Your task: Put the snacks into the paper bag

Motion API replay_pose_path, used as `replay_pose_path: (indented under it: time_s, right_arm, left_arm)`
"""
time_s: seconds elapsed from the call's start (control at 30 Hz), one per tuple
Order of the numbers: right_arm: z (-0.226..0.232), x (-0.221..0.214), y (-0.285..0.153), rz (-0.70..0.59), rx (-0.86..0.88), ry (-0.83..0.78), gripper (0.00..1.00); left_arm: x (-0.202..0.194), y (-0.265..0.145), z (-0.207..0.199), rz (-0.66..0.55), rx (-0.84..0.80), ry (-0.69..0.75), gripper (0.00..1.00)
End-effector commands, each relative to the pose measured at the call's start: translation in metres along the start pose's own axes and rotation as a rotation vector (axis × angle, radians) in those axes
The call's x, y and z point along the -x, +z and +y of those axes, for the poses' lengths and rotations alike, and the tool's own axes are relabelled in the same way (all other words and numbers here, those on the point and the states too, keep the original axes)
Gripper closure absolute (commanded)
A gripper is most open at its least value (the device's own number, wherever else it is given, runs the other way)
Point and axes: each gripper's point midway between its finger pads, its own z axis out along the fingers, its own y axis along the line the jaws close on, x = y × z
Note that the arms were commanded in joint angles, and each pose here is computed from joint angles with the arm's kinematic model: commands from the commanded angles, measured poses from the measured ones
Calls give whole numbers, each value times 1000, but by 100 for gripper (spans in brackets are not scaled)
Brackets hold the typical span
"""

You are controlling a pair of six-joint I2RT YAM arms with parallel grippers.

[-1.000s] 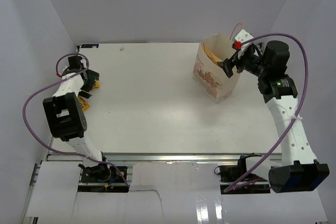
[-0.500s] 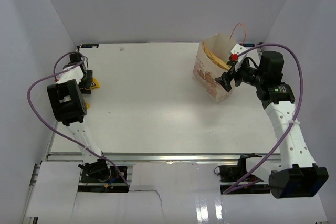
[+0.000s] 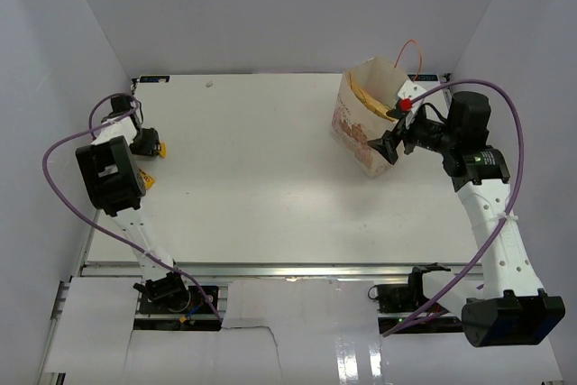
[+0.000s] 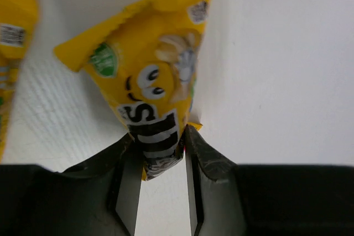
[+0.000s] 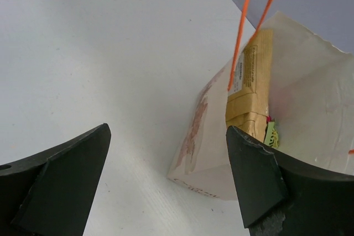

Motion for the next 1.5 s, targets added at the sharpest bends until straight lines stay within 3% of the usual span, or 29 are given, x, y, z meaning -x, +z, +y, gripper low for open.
replay_pose_path:
  time_s: [0.0, 0.13, 0.23, 0.37, 0.4, 0.47, 0.63, 0.67, 0.83, 1.03, 1.47]
  right_arm:
    - [26, 21, -8, -82, 119, -40, 10]
    - [59, 34, -15, -147, 296, -15, 13]
    - [80, 36, -10, -147, 377, 70, 17]
    - [112, 25, 11, -72, 450, 161, 21]
    - [128, 24, 18, -37, 475, 219, 22]
    - [142, 13, 31, 10, 508, 334, 23]
    - [132, -1, 79, 123, 314, 626, 21]
    - [124, -1, 88, 131, 243, 651, 12]
    - [114, 0, 115, 163, 168, 854, 8]
    - [102, 5, 125, 132, 105, 920, 10]
    - [134, -12, 127, 182, 228, 1036, 46]
  left_arm:
    - [-41, -28, -27, 160, -228, 223, 60]
    - [-96, -59, -35, 315, -436, 449, 70]
    - [-151, -90, -26, 414, -597, 644, 71]
    - [-227, -143, -5, 570, -852, 872, 70]
    - [-259, -165, -3, 609, -958, 960, 70]
    - [-285, -194, 14, 661, -1062, 1051, 70]
    - [-352, -271, 49, 753, -1362, 1269, 69]
    - [-367, -291, 59, 767, -1439, 1323, 68]
    - [-401, -325, 87, 862, -1531, 1398, 68]
    - [-414, -352, 100, 895, -1587, 1411, 67]
    - [-415, -387, 98, 898, -1693, 1369, 63]
